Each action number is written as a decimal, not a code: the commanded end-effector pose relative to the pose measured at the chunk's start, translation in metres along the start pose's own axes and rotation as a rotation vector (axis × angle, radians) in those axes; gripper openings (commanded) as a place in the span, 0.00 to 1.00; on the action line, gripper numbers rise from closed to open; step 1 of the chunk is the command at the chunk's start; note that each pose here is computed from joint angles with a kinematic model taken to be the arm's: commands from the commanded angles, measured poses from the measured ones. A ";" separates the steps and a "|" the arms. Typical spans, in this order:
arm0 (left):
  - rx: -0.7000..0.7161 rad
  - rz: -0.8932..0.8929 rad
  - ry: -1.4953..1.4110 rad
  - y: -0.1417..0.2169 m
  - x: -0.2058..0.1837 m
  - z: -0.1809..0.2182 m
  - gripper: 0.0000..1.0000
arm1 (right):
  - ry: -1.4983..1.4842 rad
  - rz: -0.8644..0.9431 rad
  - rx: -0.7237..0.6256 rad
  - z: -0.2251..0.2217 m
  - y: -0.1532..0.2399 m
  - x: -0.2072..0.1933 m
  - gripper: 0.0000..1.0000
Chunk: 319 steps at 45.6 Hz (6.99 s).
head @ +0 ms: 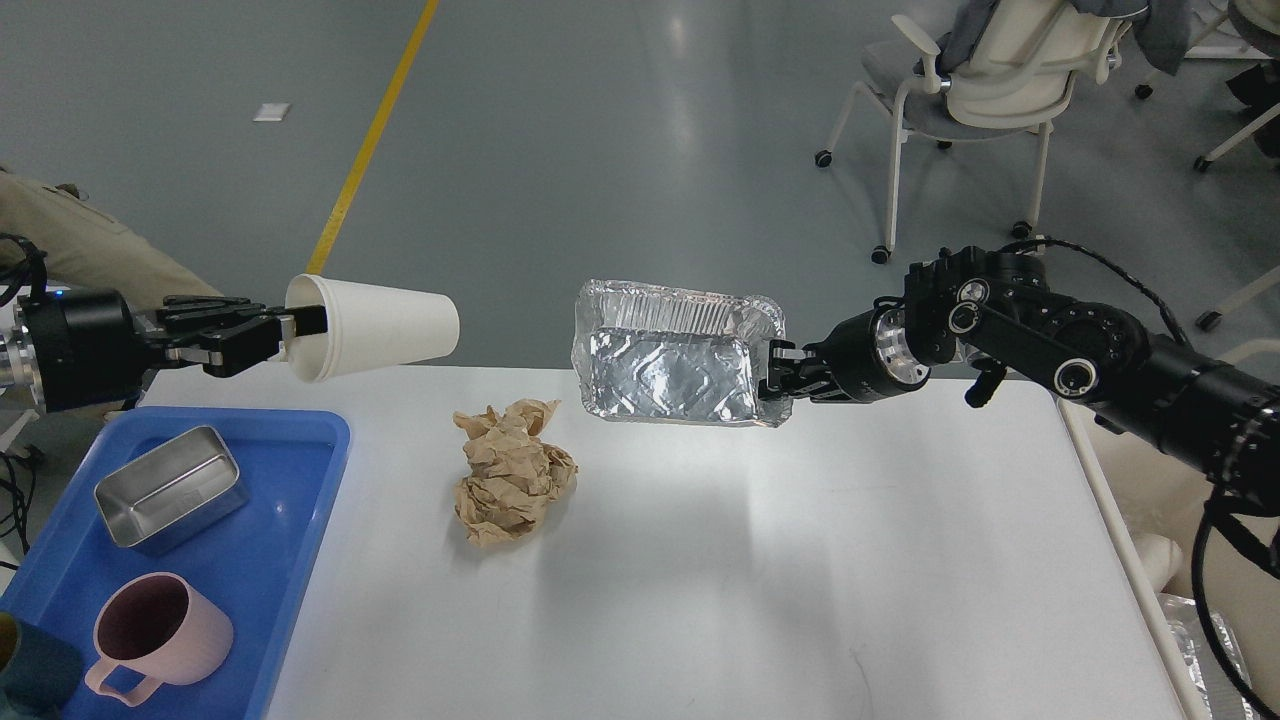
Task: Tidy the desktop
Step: 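Lift the white paper cup with the left gripper up high, then place the paper cup into the held foil tray and release, then withdraw the left gripper away from the foil tray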
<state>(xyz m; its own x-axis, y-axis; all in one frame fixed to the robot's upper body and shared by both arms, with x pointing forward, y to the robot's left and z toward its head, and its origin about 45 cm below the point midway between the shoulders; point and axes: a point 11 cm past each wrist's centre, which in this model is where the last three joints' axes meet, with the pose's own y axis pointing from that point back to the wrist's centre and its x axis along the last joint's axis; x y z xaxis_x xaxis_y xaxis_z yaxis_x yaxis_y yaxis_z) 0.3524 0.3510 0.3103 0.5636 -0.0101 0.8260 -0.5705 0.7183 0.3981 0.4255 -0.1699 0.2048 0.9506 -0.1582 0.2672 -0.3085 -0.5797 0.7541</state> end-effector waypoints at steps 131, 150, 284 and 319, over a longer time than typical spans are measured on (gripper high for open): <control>-0.064 -0.304 -0.435 -0.244 0.123 0.163 0.93 | 0.036 0.000 0.033 -0.019 0.004 0.002 0.00; 0.196 -0.038 0.067 -0.155 0.141 0.033 0.97 | 0.029 0.004 0.026 -0.014 0.006 0.003 0.00; 0.461 -0.118 0.157 0.091 -0.042 -0.058 0.97 | 0.016 0.004 0.026 -0.007 0.003 -0.004 0.00; 0.323 -0.543 -0.436 -0.113 -0.029 -0.015 0.97 | 0.029 -0.003 0.050 -0.016 0.003 -0.007 0.00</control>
<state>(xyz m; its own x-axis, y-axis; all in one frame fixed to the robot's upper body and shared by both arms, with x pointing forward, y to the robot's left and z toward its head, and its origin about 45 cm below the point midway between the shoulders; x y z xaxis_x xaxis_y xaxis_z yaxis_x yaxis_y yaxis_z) 0.4040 0.3046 0.2456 0.6041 -0.5622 0.5648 -0.4868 0.3008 0.8201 0.4176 -0.1582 0.2145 0.9495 -0.1350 0.2831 -0.3040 -0.6179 0.7251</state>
